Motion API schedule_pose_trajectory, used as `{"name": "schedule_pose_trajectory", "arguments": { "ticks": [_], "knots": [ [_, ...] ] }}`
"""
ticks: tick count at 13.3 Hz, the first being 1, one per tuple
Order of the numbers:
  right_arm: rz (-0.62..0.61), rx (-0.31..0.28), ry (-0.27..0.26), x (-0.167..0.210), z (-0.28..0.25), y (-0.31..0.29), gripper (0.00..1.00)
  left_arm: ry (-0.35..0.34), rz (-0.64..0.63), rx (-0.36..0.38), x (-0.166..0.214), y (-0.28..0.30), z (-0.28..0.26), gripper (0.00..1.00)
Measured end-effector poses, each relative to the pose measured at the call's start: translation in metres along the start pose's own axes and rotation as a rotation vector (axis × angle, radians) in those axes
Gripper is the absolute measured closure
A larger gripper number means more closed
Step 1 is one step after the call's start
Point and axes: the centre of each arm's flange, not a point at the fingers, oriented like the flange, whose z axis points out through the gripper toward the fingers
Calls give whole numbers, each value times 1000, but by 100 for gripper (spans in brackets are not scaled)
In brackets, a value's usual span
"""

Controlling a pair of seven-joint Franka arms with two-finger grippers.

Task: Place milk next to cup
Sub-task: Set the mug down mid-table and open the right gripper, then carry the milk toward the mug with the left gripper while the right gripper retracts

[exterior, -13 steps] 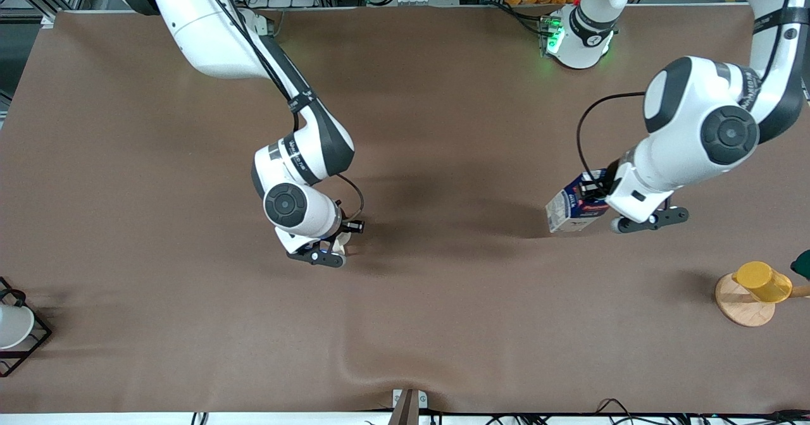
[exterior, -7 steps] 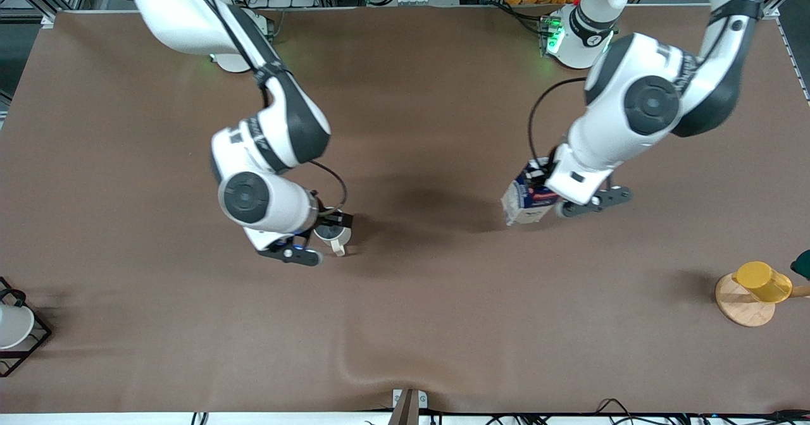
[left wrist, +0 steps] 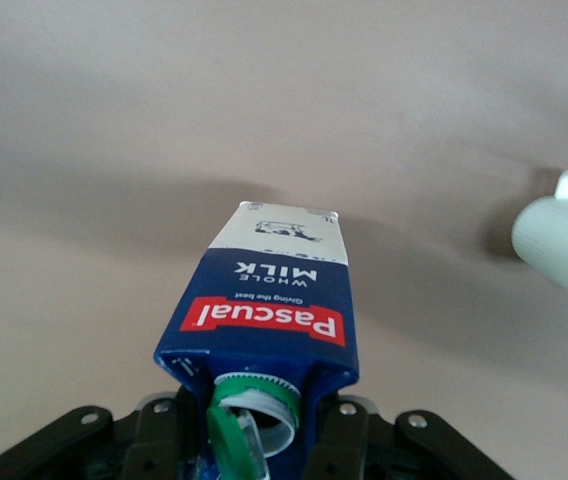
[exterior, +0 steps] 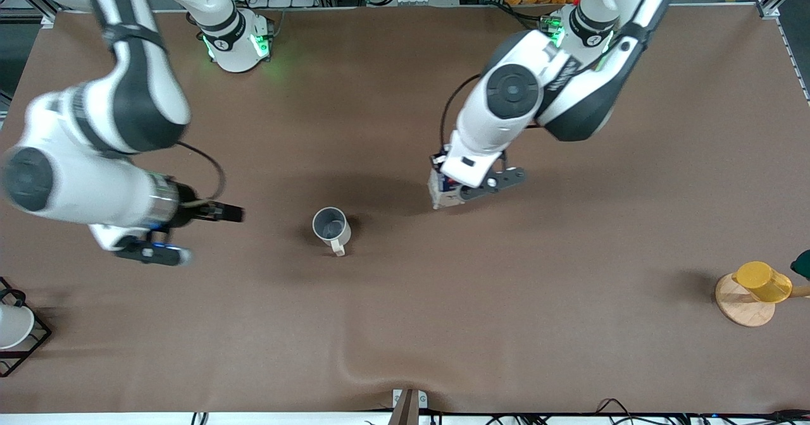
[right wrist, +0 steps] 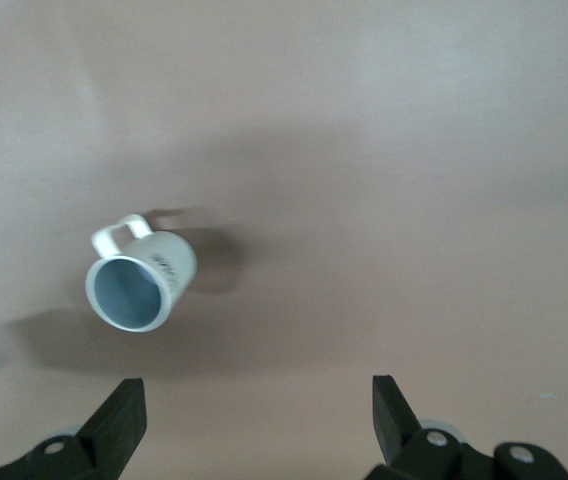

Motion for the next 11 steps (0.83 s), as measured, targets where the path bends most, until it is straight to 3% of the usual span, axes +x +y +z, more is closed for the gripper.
{"name": "schedule_pose_trajectory", "arguments": {
  "ticks": [7, 11],
  "knots": [
    [-132, -35, -10, -33, -56, 107, 0, -6, 54, 1, -33, 29, 13, 58],
    [-153, -43, -1, -63, -93, 149, 0, 15, 136, -65, -76, 70, 16, 58]
  ]
}}
